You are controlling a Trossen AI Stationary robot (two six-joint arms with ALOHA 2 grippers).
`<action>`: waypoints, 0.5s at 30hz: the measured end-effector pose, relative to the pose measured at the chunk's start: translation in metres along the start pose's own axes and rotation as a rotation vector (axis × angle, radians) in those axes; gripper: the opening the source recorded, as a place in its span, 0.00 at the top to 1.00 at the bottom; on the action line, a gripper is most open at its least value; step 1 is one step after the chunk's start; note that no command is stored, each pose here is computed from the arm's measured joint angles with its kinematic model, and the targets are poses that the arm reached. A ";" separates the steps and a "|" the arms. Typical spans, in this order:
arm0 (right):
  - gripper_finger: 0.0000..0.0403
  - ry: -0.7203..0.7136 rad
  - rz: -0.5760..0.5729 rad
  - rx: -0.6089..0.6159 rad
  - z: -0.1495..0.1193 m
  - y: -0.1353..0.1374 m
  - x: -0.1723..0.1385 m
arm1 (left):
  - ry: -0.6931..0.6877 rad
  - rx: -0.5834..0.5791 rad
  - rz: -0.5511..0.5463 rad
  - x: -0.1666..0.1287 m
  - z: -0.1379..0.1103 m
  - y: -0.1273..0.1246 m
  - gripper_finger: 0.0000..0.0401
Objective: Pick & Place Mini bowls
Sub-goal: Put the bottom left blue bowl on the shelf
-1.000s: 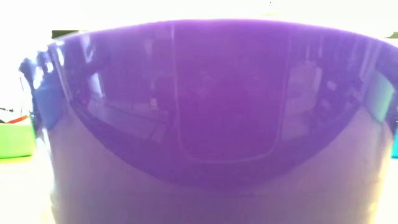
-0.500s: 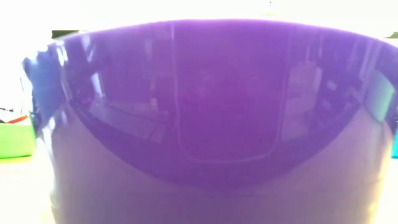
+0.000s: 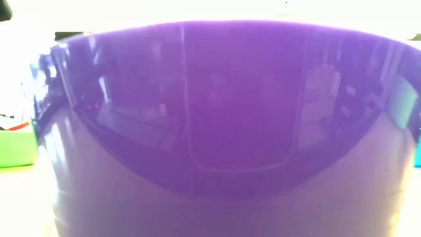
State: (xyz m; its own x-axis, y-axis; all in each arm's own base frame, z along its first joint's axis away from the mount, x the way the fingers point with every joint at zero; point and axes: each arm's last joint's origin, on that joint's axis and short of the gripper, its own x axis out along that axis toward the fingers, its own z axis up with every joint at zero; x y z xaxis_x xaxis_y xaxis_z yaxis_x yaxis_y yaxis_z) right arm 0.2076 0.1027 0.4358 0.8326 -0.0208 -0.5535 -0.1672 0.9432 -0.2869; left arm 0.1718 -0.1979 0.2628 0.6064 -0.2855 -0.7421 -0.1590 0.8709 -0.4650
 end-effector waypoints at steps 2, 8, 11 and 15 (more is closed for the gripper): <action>0.92 0.000 0.000 0.000 0.000 0.000 0.000 | -0.078 0.003 0.004 -0.009 0.007 -0.001 1.00; 0.92 0.000 0.000 0.000 0.000 0.000 0.000 | -0.244 -0.029 0.009 -0.031 0.033 0.001 1.00; 0.92 0.000 0.000 0.000 0.000 0.000 0.000 | -0.294 -0.058 0.039 -0.038 0.045 0.007 1.00; 0.92 0.000 0.000 0.000 0.000 0.000 0.000 | -0.397 -0.112 0.093 -0.047 0.062 0.018 1.00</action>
State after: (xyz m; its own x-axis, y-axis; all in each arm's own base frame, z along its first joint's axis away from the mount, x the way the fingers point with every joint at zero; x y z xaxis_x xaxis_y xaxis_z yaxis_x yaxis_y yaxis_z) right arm 0.2075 0.1027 0.4359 0.8327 -0.0208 -0.5533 -0.1672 0.9432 -0.2872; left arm 0.1888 -0.1438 0.3195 0.8353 -0.0126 -0.5496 -0.2974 0.8305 -0.4710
